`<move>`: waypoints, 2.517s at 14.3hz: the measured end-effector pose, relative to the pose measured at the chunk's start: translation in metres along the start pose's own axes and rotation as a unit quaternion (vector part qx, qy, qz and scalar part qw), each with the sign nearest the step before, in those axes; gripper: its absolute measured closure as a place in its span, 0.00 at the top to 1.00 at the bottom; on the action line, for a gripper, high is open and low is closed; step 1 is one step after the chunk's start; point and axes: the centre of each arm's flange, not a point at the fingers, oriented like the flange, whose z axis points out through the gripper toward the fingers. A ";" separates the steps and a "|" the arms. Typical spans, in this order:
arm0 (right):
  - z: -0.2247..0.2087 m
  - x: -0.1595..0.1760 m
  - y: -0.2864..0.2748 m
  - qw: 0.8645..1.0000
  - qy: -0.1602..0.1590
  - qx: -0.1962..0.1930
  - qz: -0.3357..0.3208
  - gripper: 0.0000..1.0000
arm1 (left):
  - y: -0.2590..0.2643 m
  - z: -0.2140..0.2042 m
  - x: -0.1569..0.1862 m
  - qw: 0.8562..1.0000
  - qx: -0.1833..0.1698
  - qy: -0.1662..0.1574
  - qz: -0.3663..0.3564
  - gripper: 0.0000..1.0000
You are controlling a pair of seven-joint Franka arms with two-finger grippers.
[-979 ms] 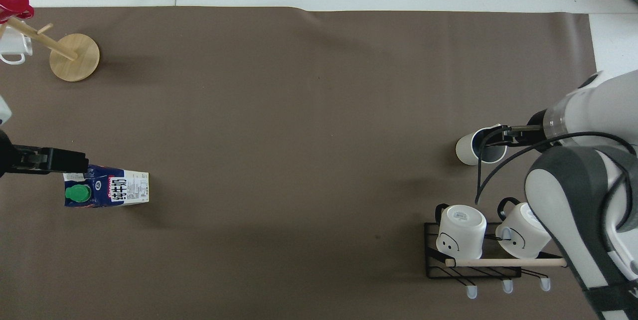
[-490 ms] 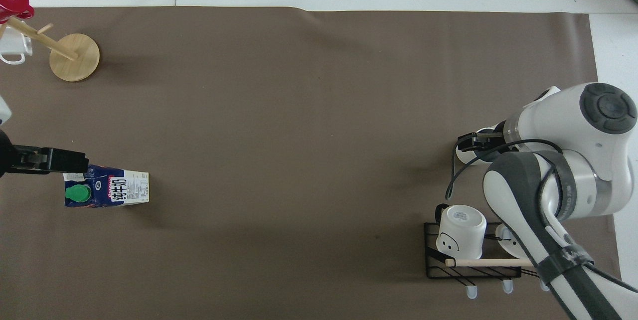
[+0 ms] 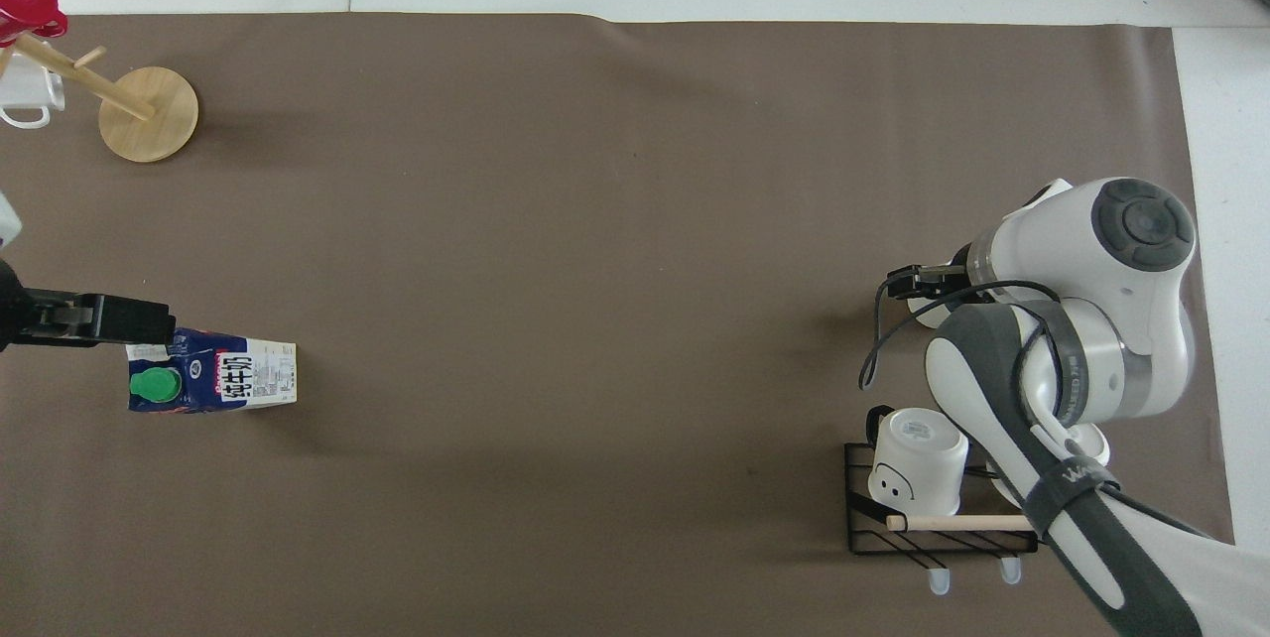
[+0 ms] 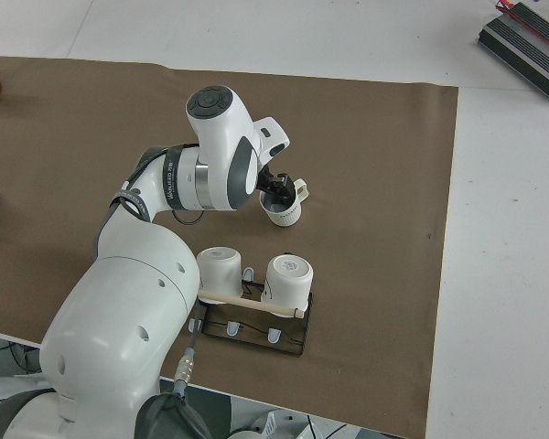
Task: Place cup and milk on table
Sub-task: 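Close the right gripper on the white mug and lift it, then carry the white mug toward the table center with the right gripper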
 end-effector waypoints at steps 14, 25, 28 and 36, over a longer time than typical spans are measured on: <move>0.012 -0.002 0.003 1.000 0.004 0.001 0.004 0.26 | 0.000 0.000 0.000 1.000 0.000 -0.001 0.000 1.00; 0.000 0.004 -0.005 0.999 0.015 0.026 0.020 0.04 | -0.001 0.001 -0.001 1.000 0.000 -0.006 -0.001 1.00; -0.025 0.012 -0.015 0.999 0.024 0.029 0.011 0.04 | -0.003 0.001 -0.001 1.000 0.000 -0.006 -0.003 1.00; -0.104 0.013 -0.065 1.000 -0.001 0.002 0.014 0.04 | -0.003 0.001 -0.001 1.000 0.000 -0.005 -0.003 1.00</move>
